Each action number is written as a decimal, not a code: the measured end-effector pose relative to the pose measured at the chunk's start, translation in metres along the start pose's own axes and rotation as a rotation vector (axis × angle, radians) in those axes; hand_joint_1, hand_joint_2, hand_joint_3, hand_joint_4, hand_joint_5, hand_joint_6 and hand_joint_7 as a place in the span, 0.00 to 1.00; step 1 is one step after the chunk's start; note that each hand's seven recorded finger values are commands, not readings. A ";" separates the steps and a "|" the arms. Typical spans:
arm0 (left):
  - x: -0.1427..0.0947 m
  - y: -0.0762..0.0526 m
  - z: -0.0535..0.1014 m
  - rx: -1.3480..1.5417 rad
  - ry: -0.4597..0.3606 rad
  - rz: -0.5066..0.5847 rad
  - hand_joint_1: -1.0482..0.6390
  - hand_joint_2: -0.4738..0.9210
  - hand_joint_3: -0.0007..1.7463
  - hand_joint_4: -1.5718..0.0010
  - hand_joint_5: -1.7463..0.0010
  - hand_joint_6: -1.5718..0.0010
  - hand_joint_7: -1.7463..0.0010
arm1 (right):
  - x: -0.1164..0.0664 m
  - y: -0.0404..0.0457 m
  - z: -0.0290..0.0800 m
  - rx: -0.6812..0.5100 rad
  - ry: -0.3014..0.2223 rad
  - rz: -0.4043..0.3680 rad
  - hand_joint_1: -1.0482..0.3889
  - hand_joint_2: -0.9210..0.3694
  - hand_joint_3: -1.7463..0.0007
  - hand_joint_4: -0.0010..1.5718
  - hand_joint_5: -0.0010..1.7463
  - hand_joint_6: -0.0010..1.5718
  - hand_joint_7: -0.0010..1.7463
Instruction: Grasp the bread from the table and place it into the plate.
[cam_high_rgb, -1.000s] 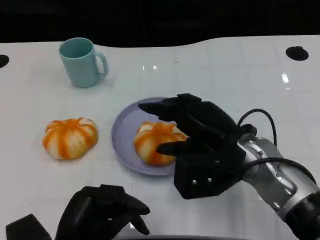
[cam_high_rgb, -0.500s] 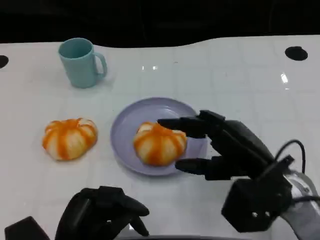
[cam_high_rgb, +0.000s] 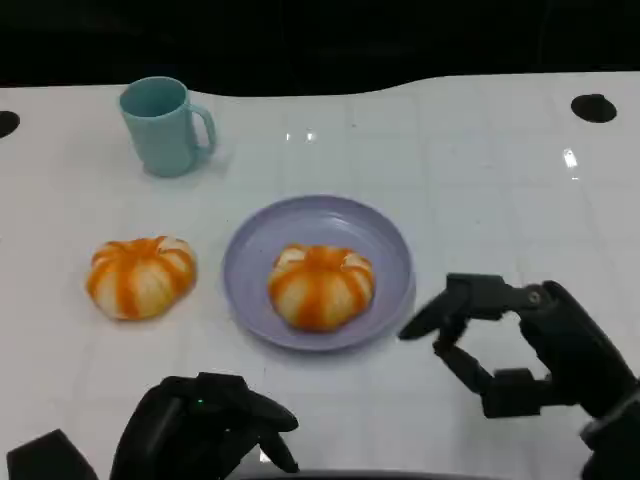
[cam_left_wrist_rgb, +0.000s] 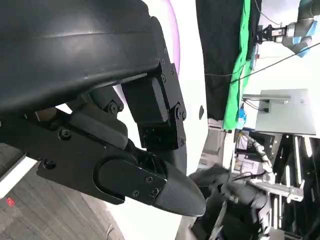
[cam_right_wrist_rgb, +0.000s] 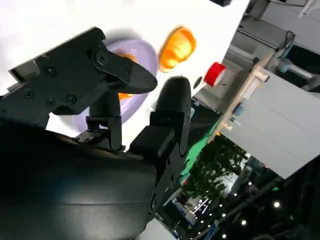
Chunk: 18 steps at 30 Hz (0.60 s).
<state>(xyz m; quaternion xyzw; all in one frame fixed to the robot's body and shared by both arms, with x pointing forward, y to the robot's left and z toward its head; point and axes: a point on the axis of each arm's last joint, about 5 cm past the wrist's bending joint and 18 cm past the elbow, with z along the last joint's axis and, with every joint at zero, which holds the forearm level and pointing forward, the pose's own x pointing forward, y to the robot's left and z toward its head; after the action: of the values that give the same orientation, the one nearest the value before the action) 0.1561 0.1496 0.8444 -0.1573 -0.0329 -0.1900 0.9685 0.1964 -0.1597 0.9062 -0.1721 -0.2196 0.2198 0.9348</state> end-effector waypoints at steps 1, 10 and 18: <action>0.000 0.000 0.000 0.000 0.000 0.000 0.05 1.00 0.00 0.30 0.40 0.11 0.85 | -0.004 -0.0014 -0.001 0.000 0.009 -0.001 0.67 0.45 0.16 0.55 0.99 0.53 0.78; 0.000 0.001 0.001 0.002 -0.001 -0.001 0.05 1.00 0.01 0.30 0.40 0.10 0.86 | -0.033 -0.0068 0.003 0.004 0.050 -0.018 0.64 0.44 0.19 0.55 1.00 0.50 0.83; 0.000 0.004 0.000 0.010 0.005 -0.006 0.05 1.00 0.01 0.29 0.39 0.10 0.86 | -0.045 -0.0037 -0.001 0.034 0.109 -0.028 0.62 0.41 0.24 0.55 1.00 0.48 0.84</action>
<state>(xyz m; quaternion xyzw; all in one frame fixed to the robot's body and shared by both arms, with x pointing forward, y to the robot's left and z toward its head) 0.1574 0.1538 0.8433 -0.1516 -0.0318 -0.1930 0.9689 0.1614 -0.1850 0.8920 -0.1649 -0.1672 0.2005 0.9511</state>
